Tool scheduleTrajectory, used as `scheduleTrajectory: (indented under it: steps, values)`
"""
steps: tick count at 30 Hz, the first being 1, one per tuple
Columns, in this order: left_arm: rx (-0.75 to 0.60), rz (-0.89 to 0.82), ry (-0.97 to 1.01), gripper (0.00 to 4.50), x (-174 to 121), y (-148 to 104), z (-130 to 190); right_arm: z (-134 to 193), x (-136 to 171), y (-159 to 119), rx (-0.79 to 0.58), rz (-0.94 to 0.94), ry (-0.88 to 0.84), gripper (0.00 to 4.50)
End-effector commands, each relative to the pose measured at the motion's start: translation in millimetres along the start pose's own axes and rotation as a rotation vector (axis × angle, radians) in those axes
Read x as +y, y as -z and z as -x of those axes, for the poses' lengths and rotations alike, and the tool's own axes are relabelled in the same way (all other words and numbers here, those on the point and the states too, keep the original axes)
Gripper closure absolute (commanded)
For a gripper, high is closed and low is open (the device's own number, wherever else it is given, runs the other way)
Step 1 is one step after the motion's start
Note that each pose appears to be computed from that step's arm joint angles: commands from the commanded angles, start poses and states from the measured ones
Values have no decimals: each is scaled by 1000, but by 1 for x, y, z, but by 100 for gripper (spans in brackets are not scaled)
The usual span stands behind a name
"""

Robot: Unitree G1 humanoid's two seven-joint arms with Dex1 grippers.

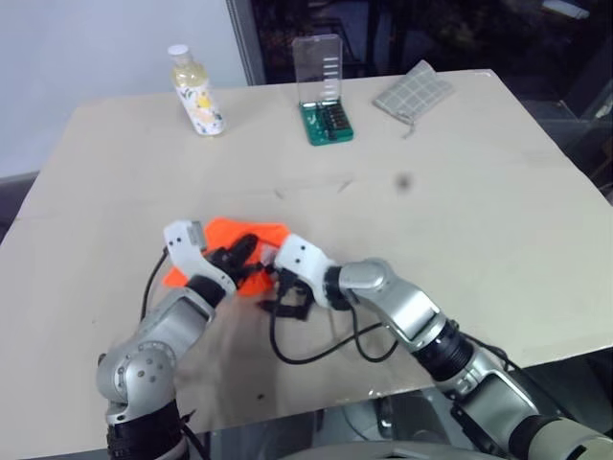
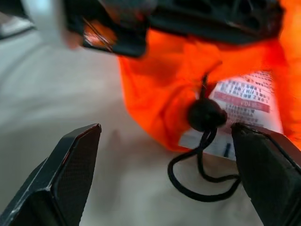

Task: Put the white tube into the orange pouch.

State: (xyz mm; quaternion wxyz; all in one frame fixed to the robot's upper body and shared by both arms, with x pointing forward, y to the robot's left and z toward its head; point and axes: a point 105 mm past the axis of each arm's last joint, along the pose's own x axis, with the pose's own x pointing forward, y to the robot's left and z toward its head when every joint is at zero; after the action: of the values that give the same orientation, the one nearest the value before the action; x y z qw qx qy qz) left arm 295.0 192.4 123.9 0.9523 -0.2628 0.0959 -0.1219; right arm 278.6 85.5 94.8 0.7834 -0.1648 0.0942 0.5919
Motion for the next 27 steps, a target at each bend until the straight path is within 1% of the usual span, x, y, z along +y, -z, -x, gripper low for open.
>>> scheduleTrajectory:
  steps: [1,2,3,5,6,7,9,10,11,15,17,21,22,23,24,26,27]
  values:
    - [-17,-8,7,450,-2,-6,3,-1,-2,-3,-21,39,30,4]
    - [-18,-8,5,450,-1,-6,3,0,-3,-4,-27,36,38,55]
    - [-18,-7,3,450,-1,-6,4,0,-5,-4,-30,36,44,87]
    - [-18,-9,1,450,0,-6,4,2,-8,-4,-34,36,62,177]
    - [-18,-9,-1,450,0,-6,5,3,-10,-4,-36,38,71,224]
    - [-17,-9,-1,450,0,-6,5,3,-12,-4,-38,41,78,285]
    - [-15,-12,-1,450,0,-6,5,4,-14,-7,-48,40,89,367]
    - [-14,-13,-1,450,0,-5,5,5,-15,-8,-53,38,93,417]
    - [-13,-11,-2,450,0,-5,5,5,-16,-10,-56,41,98,442]
    - [-12,-8,-1,450,0,-4,5,11,-24,-14,-73,50,141,442]
    - [-12,-14,2,450,-1,-3,5,16,-32,-22,-129,14,187,442]
    - [-37,-49,56,450,-8,-7,4,31,-48,-30,-180,10,263,442]
    - [-81,-3,129,407,-17,-12,7,36,-52,-31,-189,14,288,450]
    - [-124,32,191,394,-25,-18,11,39,-55,-32,-197,18,306,450]
    - [-134,23,217,372,-29,-20,14,42,-57,-33,-204,23,319,450]
    - [-79,-123,227,278,-33,-13,16,48,-61,-38,-227,40,342,450]
    - [-47,-243,225,229,-33,-9,18,50,-64,-41,-239,48,355,450]
